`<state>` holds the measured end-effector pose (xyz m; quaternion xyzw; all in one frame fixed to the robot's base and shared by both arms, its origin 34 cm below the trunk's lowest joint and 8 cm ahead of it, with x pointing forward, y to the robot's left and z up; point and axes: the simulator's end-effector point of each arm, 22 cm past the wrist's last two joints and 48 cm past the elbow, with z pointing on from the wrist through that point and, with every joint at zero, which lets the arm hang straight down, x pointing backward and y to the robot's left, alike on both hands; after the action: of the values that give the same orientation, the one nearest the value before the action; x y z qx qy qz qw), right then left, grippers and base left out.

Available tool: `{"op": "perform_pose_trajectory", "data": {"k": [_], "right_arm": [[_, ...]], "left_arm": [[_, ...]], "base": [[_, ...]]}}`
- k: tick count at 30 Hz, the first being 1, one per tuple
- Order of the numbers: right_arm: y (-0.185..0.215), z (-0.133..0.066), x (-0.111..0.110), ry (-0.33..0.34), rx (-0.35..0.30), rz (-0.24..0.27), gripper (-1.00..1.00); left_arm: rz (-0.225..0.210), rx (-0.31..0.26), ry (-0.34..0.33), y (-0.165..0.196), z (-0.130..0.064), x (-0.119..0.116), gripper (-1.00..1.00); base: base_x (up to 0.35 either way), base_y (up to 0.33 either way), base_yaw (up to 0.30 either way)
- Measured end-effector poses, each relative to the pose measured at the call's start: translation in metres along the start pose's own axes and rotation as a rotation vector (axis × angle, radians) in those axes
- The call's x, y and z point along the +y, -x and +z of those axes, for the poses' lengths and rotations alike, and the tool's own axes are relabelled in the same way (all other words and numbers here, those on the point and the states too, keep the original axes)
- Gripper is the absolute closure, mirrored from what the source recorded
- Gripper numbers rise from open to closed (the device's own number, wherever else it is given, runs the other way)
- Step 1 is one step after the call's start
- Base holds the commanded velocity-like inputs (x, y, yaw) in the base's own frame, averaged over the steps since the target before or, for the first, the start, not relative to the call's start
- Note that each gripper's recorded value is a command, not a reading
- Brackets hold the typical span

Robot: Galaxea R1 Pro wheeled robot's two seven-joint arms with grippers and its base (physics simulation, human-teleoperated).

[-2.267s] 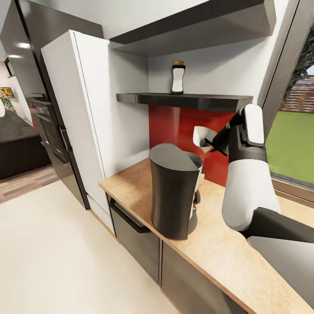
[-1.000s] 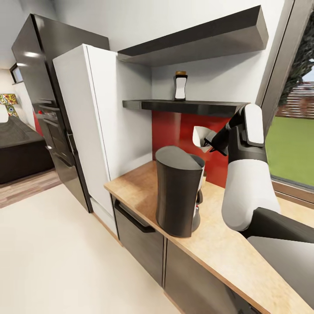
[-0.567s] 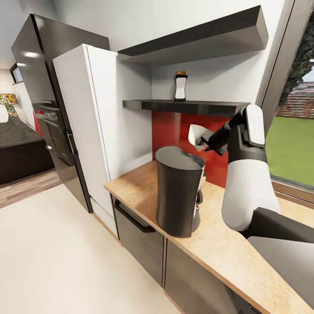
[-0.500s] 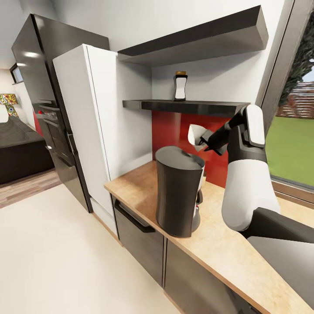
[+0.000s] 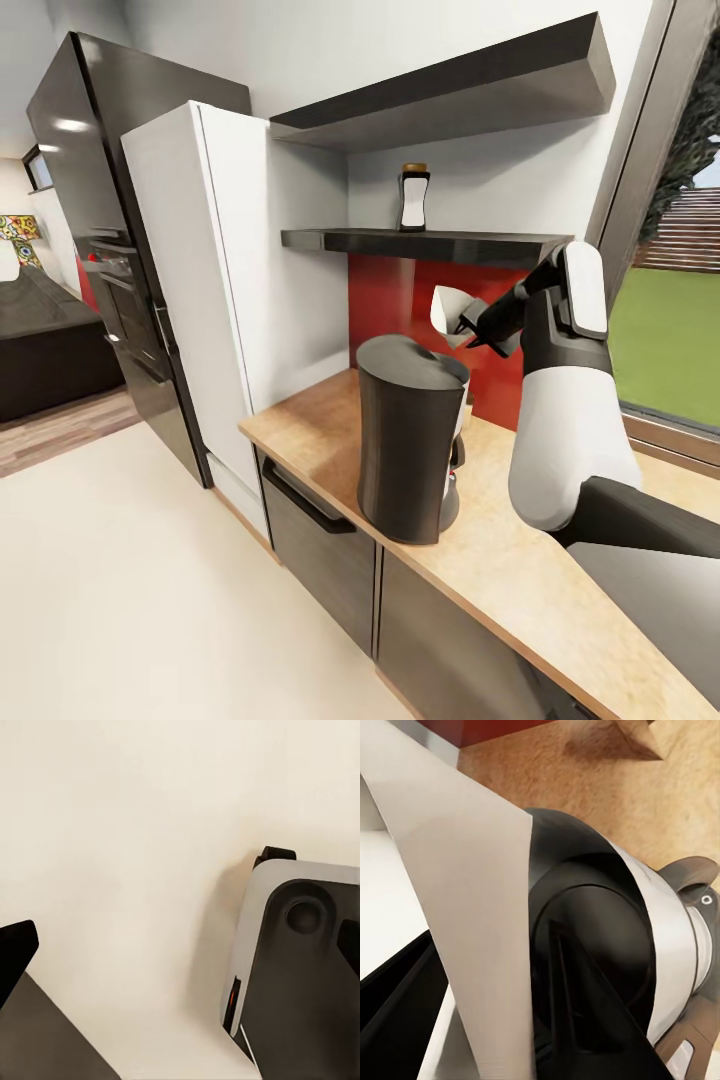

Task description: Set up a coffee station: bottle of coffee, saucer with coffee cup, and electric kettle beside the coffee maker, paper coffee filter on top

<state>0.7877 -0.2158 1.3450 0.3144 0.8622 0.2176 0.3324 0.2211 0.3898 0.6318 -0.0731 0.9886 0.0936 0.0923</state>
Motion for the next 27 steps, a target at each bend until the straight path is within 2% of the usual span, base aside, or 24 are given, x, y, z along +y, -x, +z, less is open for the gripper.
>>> {"op": "perform_pose_trajectory", "data": {"k": [27], "right_arm": [[-0.014, 0.015, -0.017, -0.018, 0.03, 0.013, 1.0]], "left_arm": [[-0.001, -0.001, 0.0, 0.0, 0.0, 0.0, -1.0]], "base": [[0.0, 0.0, 0.0]]}}
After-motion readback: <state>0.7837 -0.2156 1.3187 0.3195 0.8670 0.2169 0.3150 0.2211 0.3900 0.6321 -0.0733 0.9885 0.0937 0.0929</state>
